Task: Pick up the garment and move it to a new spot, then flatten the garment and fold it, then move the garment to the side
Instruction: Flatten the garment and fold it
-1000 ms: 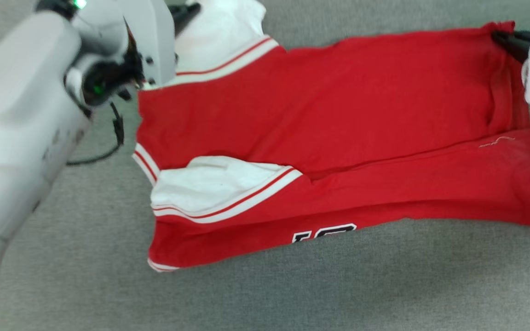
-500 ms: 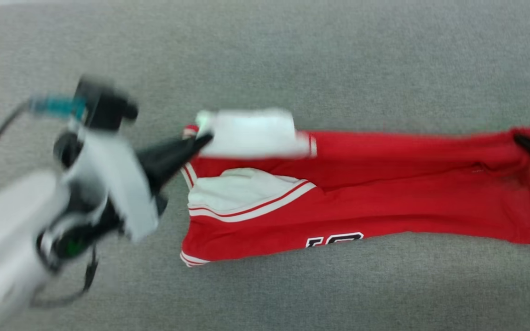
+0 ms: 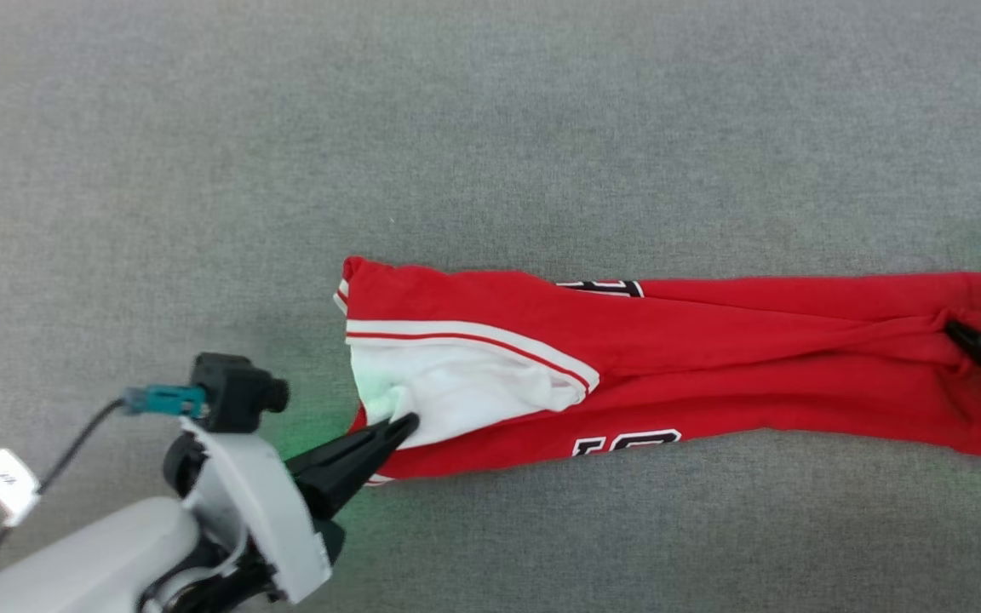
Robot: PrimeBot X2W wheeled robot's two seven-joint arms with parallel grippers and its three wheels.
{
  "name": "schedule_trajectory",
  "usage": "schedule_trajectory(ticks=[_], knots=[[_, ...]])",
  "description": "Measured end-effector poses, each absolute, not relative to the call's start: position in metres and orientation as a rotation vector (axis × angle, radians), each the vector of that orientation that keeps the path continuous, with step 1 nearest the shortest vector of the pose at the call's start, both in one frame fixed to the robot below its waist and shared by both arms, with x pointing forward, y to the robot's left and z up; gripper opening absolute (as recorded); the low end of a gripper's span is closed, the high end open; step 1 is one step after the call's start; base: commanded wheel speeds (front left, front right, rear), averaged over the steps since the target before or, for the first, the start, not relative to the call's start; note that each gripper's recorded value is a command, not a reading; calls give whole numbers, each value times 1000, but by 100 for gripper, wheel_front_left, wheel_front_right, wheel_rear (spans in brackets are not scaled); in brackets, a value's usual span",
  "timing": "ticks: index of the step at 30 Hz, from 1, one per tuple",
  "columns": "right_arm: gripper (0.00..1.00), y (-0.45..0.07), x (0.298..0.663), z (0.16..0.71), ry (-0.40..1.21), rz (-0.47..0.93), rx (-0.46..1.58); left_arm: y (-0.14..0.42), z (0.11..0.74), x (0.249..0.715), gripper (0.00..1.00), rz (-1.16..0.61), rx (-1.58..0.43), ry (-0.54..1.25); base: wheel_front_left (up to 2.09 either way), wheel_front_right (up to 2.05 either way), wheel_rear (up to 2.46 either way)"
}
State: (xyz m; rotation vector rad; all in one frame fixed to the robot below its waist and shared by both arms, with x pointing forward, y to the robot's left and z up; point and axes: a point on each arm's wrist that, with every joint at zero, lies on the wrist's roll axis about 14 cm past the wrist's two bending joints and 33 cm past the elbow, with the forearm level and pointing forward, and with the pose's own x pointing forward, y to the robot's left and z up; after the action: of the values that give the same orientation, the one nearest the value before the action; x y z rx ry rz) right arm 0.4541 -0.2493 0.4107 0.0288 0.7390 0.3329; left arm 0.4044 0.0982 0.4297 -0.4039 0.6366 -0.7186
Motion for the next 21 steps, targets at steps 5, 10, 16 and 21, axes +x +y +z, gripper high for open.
schedule_trajectory(ticks=[5,10,16,21], knots=[[0,-246,457,398,741,317,32,97,408,412,0,-675,-422,658,0,0,0],[100,-242,462,398,714,308,52,101,395,420,70,-649,-387,645,0,0,0],[100,-249,459,410,683,284,95,106,408,423,100,-619,-412,562,0,0,0],[100,-265,452,419,689,244,126,116,421,419,100,-569,-434,489,0,0,0]])
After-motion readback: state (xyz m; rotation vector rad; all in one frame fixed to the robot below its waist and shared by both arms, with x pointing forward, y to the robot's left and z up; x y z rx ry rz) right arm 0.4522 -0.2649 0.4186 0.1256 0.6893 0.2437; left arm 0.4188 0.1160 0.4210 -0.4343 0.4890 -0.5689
